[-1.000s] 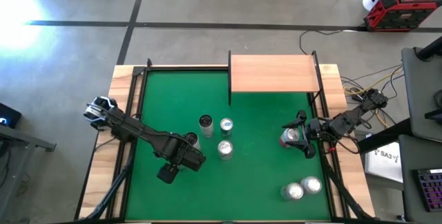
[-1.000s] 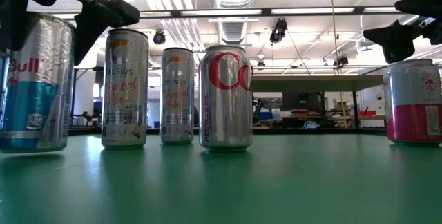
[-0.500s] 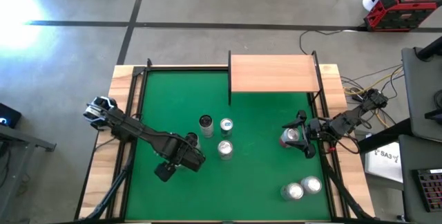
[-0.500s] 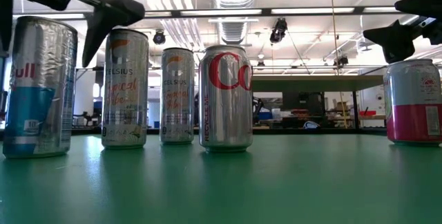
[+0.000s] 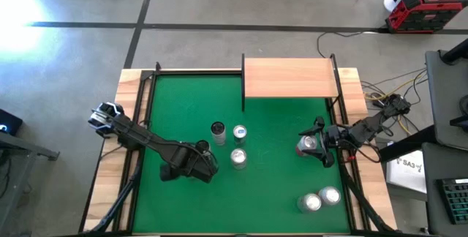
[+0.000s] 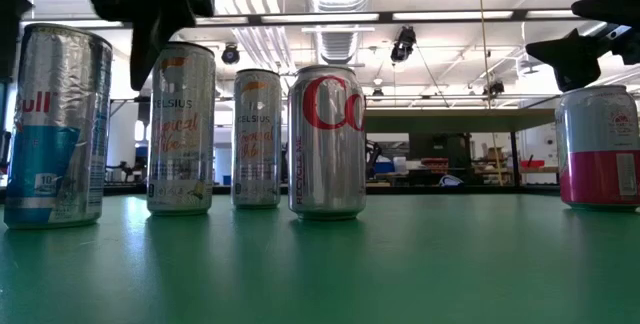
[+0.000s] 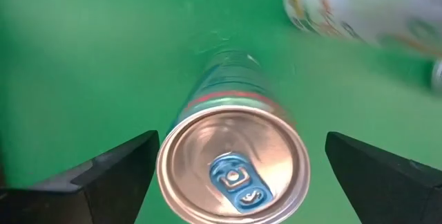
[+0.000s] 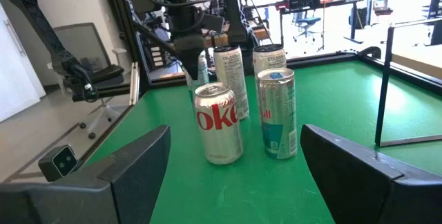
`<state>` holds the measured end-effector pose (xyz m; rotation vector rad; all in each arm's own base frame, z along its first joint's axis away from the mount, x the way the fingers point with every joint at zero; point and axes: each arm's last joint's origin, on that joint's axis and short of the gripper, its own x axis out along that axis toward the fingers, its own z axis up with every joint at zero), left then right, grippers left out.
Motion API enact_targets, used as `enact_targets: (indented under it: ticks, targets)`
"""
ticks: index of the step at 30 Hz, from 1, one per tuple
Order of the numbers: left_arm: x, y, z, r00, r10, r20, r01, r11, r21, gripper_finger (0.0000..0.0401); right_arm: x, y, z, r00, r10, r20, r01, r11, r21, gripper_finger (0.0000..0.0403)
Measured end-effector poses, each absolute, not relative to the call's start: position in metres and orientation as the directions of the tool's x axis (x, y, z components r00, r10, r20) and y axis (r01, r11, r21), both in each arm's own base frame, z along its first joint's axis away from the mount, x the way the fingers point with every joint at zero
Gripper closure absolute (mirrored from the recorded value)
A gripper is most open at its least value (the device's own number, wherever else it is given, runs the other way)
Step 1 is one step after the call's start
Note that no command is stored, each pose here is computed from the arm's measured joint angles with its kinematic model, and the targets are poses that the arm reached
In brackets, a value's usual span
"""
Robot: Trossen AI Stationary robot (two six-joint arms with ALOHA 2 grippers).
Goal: Place canned beverage on shelf
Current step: Move the bottom blue soda can to the middle left of the table
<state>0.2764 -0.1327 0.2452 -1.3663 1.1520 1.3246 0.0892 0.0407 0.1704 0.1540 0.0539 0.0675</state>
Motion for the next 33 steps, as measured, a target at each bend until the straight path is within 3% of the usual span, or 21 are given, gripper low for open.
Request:
enact_targets:
  ticks: [5,8,16,27,33]
  targets:
    - [0.2763,-0.1327,0.2452,-0.002,-0.039,-0.999,-0.983,0.181,-0.005,0.0005,0.0892,0.0407,0.1704,0.996,0.072,-0.048,-0.063,0.986,0.155,0.0087]
    - [0.275,-0.132,0.2451,-0.016,-0.032,-0.999,-0.961,0.275,0.006,0.0006,0.0892,0.0406,0.1704,0.996,0.071,-0.049,-0.063,0.986,0.155,0.0087]
    - [0.2711,-0.1301,0.2451,-0.056,-0.011,-0.998,-0.95,0.307,0.05,0.0037,0.0892,0.0407,0.1704,0.996,0.071,-0.049,-0.063,0.986,0.155,0.0087]
    - [0.2731,-0.1303,0.245,-0.026,0.008,-1.0,-0.958,0.286,0.027,0.0179,0.0892,0.0407,0.1705,0.996,0.072,-0.048,-0.063,0.986,0.155,0.0087]
    - [0.2744,-0.1309,0.245,-0.012,0.001,-1.0,-0.967,0.253,0.012,0.0183,0.0892,0.0407,0.1704,0.996,0.071,-0.049,-0.063,0.986,0.155,0.0087]
